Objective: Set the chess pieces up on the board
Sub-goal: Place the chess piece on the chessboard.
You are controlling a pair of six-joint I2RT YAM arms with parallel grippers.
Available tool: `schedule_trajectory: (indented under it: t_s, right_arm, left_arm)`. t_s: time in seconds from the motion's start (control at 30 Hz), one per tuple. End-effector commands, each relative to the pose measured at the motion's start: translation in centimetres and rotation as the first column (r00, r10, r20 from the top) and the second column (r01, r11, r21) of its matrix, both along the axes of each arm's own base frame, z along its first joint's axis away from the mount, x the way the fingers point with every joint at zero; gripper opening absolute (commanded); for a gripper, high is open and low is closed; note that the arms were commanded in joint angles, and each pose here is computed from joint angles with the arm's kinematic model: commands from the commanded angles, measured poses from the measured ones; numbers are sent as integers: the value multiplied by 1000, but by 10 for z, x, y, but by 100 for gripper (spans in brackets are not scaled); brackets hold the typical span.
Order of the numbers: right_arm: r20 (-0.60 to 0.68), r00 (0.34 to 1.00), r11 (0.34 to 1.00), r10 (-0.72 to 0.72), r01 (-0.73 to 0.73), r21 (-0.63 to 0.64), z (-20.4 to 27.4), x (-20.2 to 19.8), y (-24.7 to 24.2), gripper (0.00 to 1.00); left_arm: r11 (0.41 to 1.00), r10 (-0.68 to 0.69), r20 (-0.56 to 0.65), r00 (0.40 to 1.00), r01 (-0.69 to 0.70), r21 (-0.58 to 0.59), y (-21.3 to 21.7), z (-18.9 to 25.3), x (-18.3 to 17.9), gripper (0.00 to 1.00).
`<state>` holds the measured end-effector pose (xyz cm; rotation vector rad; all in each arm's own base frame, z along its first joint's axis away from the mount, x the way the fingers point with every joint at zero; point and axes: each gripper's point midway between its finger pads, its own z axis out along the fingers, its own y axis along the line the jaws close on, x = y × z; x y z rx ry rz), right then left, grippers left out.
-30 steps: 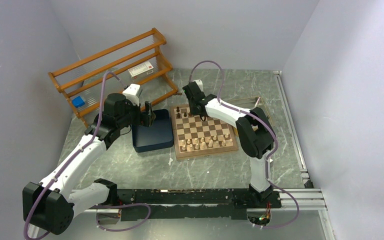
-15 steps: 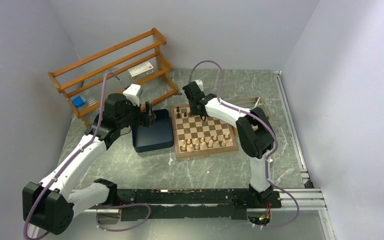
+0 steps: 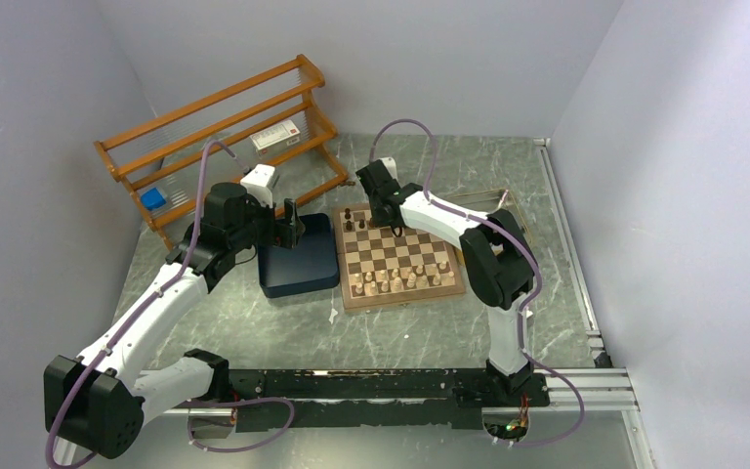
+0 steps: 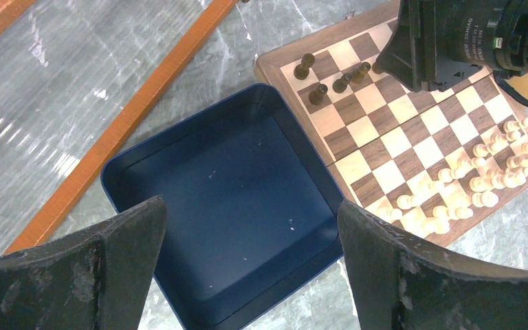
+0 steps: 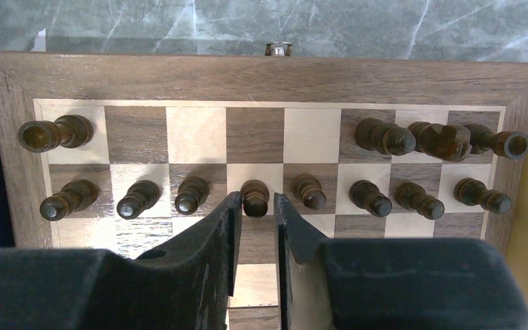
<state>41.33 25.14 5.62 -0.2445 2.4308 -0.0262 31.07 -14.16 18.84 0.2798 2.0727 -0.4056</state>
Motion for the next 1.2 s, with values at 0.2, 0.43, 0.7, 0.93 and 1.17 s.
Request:
schedule_trajectory:
  t_s: [0.2, 0.43, 0.7, 0.93, 1.17]
  right_arm:
    - [49, 999, 1000, 12, -14, 28, 21, 9, 8, 28]
    - [106, 994, 999, 0, -3, 33, 50, 22, 8, 30]
    - [223, 960, 979, 168, -190, 80, 66, 59, 34, 31]
    - [340, 860, 905, 381, -423, 55, 56, 101, 62, 33]
    - [404, 706, 760, 582, -648, 37, 43, 122, 73, 40]
  left_arm:
    - [1000, -8, 25, 1000, 8, 3, -1, 7, -1, 98]
    - [1000, -8, 19, 1000, 8, 6, 0, 8, -3, 98]
    - [1000, 25, 19, 999, -26, 8, 5, 7, -4, 98]
    - [1000, -18, 37, 999, 19, -14, -2, 13, -8, 98]
    - [1000, -23, 51, 998, 23, -7, -3, 17, -9, 98]
